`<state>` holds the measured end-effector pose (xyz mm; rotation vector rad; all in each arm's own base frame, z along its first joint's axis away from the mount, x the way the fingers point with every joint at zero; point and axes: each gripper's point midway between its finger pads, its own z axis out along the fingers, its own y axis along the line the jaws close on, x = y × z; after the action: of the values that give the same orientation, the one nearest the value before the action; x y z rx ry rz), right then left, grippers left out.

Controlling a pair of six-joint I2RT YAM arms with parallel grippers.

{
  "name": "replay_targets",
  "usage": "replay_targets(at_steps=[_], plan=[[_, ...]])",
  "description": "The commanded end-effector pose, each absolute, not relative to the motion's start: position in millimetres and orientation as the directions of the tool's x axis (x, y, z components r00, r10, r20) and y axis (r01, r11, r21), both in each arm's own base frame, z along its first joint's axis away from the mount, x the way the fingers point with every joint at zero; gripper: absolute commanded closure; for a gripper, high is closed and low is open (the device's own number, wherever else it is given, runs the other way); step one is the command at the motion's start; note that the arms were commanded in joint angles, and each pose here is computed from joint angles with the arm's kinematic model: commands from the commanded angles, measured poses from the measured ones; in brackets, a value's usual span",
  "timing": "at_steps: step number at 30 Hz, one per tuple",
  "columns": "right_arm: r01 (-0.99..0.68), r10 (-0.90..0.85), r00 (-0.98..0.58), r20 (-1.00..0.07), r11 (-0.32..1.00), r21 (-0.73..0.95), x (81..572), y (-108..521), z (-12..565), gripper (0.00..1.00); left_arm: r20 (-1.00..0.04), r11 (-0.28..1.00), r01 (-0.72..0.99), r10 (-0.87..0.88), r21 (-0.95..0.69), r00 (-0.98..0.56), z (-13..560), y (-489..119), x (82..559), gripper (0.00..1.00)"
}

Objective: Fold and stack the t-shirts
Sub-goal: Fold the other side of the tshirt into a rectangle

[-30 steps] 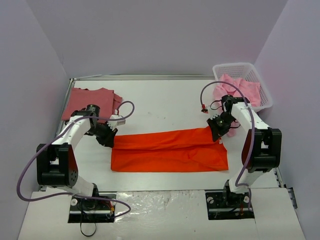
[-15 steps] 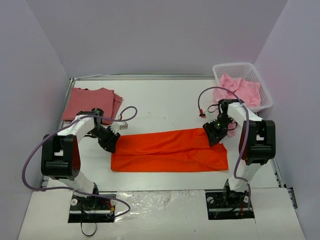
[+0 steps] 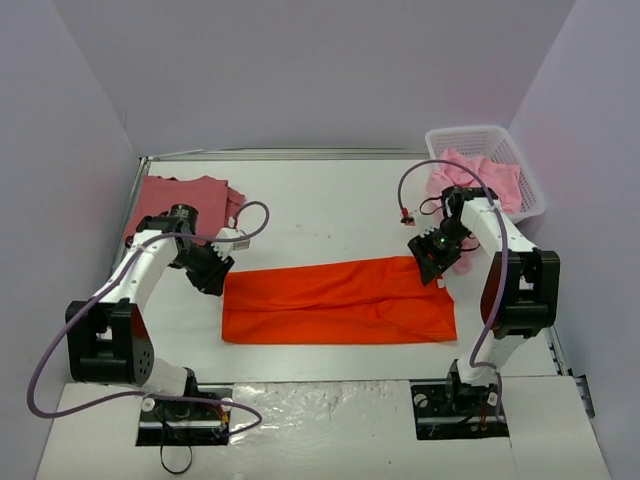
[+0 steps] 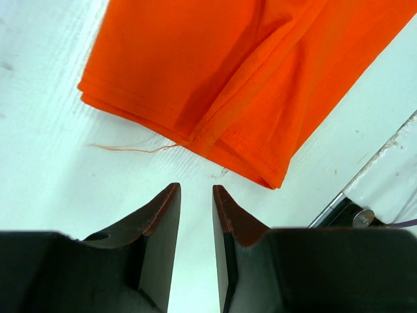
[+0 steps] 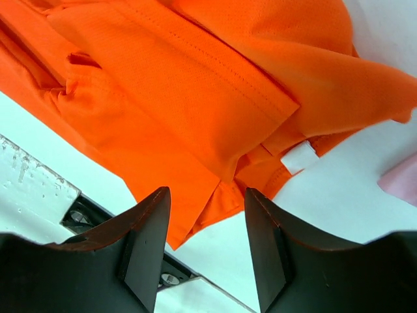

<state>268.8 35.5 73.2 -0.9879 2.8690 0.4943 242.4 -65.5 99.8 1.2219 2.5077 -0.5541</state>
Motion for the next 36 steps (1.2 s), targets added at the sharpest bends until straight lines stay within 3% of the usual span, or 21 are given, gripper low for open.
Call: replay_targets(at_steps=[1,8,27,31,33,34,36], plan=[[-0.633,-0.606,-0.774,-0.184,0.73,0.257,263.1,31.5,100.8,0.54,-0.473,0.587,0.791,0.655,-0.172,-0.589,133.9,-69.1,240.3,0.74],[-0.617,-0.583,-0.785,-0.208,0.715,0.328,280.9,37.5,86.1,0.55,-0.641,0.657,0.739,0.504,-0.152,-0.579,176.4,-90.1,258.1,0.74],[-0.573,-0.563,-0.809,-0.169,0.691,0.439,309.3,40.1,37.1,0.58,-0.634,0.691,0.699,0.461,-0.182,-0.621,162.2,-87.2,248.2,0.74],[-0.569,-0.566,-0.808,-0.162,0.68,0.462,303.7,41.9,32.7,0.64,-0.639,0.692,0.699,0.457,-0.183,-0.619,162.4,-87.0,249.1,0.74],[-0.568,-0.567,-0.808,-0.157,0.681,0.462,301.1,42.0,32.8,0.74,-0.636,0.697,0.695,0.457,-0.18,-0.622,160.9,-86.0,250.9,0.74],[-0.57,-0.565,-0.808,-0.163,0.684,0.456,301.6,40.8,35.4,0.84,-0.632,0.699,0.692,0.457,-0.18,-0.626,159.7,-85.1,251.8,0.74],[-0.575,-0.565,-0.807,-0.171,0.687,0.444,301.2,40.2,40.6,0.9,-0.631,0.7,0.691,0.456,-0.182,-0.628,159.1,-85.2,252.2,0.74]])
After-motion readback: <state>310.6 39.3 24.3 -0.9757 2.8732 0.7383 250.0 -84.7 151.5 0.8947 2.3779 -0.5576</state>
